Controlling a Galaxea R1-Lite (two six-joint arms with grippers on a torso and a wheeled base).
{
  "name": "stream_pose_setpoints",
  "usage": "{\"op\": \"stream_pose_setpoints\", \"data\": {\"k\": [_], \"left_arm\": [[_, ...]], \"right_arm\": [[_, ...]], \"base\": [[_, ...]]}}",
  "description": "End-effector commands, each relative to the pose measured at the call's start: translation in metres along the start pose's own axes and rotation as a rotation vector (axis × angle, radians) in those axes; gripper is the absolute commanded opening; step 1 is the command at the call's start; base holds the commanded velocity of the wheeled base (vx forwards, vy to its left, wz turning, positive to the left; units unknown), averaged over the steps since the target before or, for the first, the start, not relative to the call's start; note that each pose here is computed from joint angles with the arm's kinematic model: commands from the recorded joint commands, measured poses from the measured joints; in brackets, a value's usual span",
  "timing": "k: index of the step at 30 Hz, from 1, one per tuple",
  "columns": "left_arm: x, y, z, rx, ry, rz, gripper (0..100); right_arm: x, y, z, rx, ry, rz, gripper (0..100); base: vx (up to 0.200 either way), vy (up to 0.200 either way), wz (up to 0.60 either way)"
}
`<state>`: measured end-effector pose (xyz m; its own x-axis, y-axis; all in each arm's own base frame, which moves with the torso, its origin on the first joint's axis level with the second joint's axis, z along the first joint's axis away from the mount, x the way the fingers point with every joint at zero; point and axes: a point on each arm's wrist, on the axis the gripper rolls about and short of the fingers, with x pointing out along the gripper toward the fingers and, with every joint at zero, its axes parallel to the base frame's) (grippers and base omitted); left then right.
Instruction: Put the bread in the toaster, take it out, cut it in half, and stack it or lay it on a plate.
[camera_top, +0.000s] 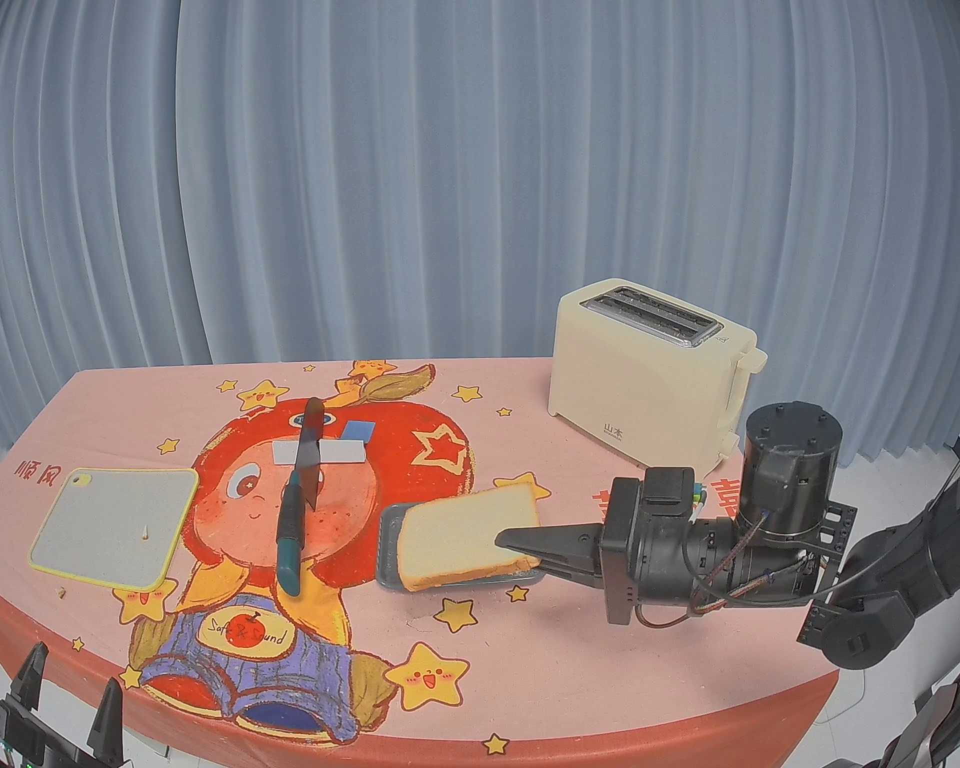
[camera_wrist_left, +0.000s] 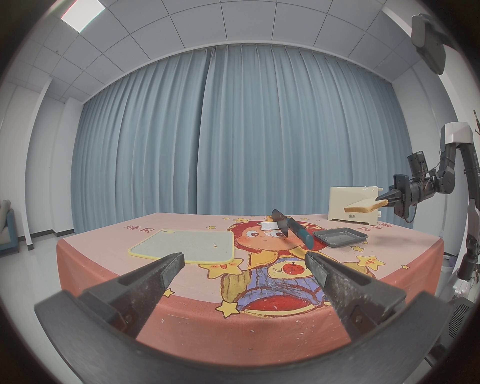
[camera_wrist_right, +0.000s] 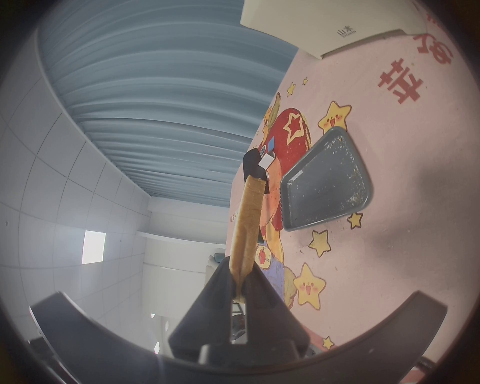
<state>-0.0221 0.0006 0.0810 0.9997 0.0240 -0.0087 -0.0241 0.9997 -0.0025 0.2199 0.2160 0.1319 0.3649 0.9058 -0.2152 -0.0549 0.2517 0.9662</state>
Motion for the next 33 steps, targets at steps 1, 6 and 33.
{"op": "stream_pose_setpoints", "data": {"k": [1,6,33], "left_arm": [[0.001,0.0,-0.005,0.0,0.019,0.001,100],[0.001,0.0,-0.005,0.0,0.019,0.001,100],[0.001,0.0,-0.005,0.0,0.019,0.001,100]], "right_arm": [[-0.004,0.003,-0.003,-0.053,-0.023,0.001,0],[-0.004,0.009,-0.019,-0.13,-0.031,0.004,0],[-0.024,0.011,-0.069,-0.635,-0.053,-0.052,0]], "base": [[0.0,0.0,0.0],[0.0,0.0,0.0],[0.0,0.0,0.0]]}}
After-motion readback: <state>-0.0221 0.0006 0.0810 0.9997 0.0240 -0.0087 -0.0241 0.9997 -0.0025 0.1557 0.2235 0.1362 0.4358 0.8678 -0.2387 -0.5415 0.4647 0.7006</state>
